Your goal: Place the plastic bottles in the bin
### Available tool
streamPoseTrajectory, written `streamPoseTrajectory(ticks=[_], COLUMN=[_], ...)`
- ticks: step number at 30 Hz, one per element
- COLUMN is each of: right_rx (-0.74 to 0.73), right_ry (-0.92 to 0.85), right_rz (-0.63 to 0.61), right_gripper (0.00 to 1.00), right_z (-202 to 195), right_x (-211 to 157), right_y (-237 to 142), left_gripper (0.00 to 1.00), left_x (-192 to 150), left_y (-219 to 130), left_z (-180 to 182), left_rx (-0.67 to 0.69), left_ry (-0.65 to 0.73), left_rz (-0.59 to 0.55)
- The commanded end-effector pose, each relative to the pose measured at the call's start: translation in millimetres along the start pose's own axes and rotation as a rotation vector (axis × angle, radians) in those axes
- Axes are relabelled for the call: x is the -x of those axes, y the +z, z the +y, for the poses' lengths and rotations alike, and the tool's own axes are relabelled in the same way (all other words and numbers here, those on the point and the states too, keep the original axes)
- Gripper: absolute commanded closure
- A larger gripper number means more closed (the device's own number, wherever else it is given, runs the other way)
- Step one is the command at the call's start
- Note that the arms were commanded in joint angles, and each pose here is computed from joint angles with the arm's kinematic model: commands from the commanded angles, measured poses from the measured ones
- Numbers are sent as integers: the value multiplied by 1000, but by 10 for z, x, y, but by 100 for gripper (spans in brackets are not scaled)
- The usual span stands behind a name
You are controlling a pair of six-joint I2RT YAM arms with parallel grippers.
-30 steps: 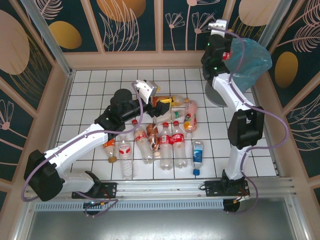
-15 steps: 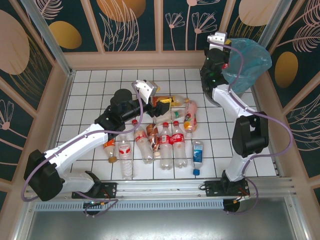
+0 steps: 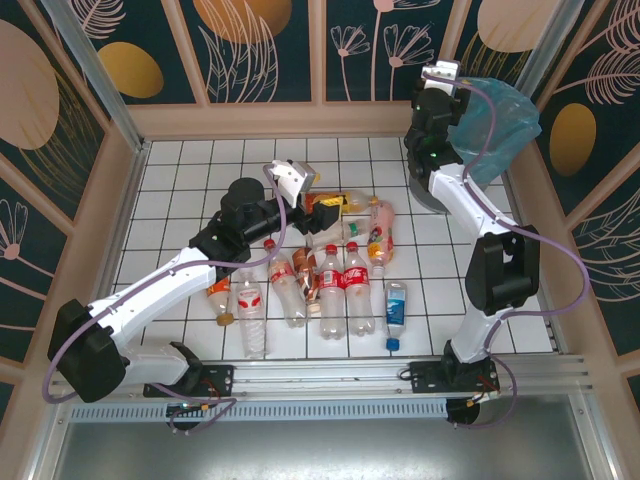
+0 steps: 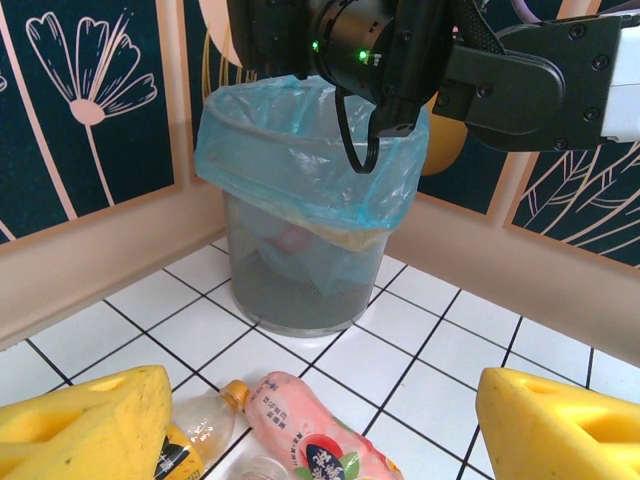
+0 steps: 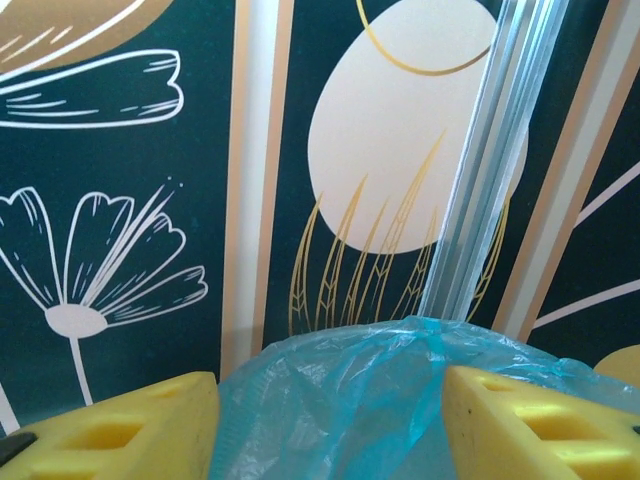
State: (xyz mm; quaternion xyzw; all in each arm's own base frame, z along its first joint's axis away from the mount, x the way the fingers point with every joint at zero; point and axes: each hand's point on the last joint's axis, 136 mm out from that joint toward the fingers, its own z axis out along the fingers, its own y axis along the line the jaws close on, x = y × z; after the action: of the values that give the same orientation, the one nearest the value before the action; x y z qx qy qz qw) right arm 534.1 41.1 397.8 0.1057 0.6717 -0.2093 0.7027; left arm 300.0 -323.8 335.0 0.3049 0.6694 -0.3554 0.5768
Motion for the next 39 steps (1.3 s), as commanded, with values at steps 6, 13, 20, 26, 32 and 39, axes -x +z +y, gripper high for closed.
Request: streamPoseTrajectory(ticks=[6, 13, 20, 26, 32, 39], right_rx=[55, 193, 428, 611, 741, 1033], right_ry=[129, 158, 177, 228, 194, 240], right_rz=[-28, -21, 139, 386, 610, 779], right_gripper=[40, 40, 44, 49, 52, 57], right_z=[-137, -12, 324, 548, 642, 1341], right_x=[370, 740, 630, -302, -968, -1144], right_y=[-179, -688, -1526, -2309, -2951, -3587], left_gripper=[20, 20, 19, 19, 18, 17], left_x=[-22, 20, 64, 18, -191, -713], left_y=[34, 28, 23, 45, -75, -701], left_z=[0, 71, 164, 238, 320, 623], left_rx=[-3, 46, 106, 148, 212, 486], left_ry=[-17, -30, -58, -69, -123, -300], left_rz=[-8, 10, 42, 81, 145, 234])
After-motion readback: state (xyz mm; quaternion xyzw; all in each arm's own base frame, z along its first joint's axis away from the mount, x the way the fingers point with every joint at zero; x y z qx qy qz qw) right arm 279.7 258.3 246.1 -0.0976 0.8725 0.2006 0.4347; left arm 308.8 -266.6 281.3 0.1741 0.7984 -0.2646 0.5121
